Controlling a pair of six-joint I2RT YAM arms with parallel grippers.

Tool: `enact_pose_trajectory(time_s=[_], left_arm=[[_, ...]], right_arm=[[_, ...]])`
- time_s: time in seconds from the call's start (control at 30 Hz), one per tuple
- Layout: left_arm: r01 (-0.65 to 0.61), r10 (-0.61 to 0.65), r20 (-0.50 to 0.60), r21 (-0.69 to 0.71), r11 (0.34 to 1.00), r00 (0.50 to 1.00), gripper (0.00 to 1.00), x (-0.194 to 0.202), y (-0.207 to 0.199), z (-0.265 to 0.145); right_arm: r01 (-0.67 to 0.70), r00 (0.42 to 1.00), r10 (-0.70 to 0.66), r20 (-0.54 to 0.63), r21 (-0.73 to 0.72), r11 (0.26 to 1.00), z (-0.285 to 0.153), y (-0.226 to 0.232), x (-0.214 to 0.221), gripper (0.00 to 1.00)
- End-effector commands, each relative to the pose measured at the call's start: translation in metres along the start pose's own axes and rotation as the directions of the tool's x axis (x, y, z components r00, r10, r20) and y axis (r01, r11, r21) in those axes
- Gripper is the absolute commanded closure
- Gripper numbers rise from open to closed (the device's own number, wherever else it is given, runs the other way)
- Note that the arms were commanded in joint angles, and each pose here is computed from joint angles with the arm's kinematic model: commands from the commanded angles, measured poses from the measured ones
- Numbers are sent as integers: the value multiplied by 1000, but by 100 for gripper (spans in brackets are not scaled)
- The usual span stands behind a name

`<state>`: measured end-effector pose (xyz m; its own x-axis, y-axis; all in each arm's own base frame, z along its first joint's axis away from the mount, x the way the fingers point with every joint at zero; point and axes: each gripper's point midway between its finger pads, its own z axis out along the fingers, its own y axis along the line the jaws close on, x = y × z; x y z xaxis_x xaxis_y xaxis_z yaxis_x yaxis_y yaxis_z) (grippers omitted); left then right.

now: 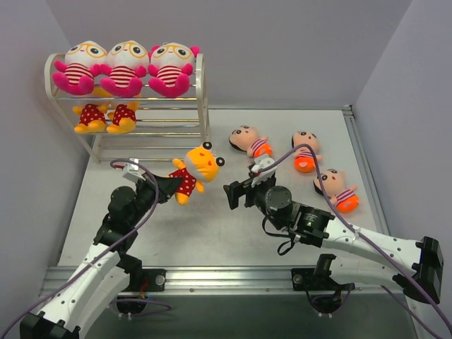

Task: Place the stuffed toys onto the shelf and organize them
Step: Place the stuffed toy onto shelf

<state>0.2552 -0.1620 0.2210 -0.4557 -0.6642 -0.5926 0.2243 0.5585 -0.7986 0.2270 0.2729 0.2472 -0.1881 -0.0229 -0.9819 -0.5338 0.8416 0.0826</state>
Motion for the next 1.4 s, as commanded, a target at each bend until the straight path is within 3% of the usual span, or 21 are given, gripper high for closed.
enact_pose_trajectory(time_s=[0.0, 0.37, 0.73, 1.37], left_arm=[[87, -111, 199, 123, 989, 974, 98, -45, -34, -7], [175, -171, 463, 35, 984, 870, 97, -90, -9, -28], [242, -171, 542, -62, 968, 823, 97, -114, 5, -2], [243, -129, 647, -89, 966, 751, 94, -165, -1, 72]], right_arm=[[-143, 987, 144, 74, -23, 989, 2, 6, -16, 11], [-142, 986, 140, 85, 20, 990, -2, -9, -15, 12], [-139, 986, 132, 107, 68, 988, -16, -34, -16, 12], [-130, 982, 108, 158, 137, 982, -37, -71, -21, 12]])
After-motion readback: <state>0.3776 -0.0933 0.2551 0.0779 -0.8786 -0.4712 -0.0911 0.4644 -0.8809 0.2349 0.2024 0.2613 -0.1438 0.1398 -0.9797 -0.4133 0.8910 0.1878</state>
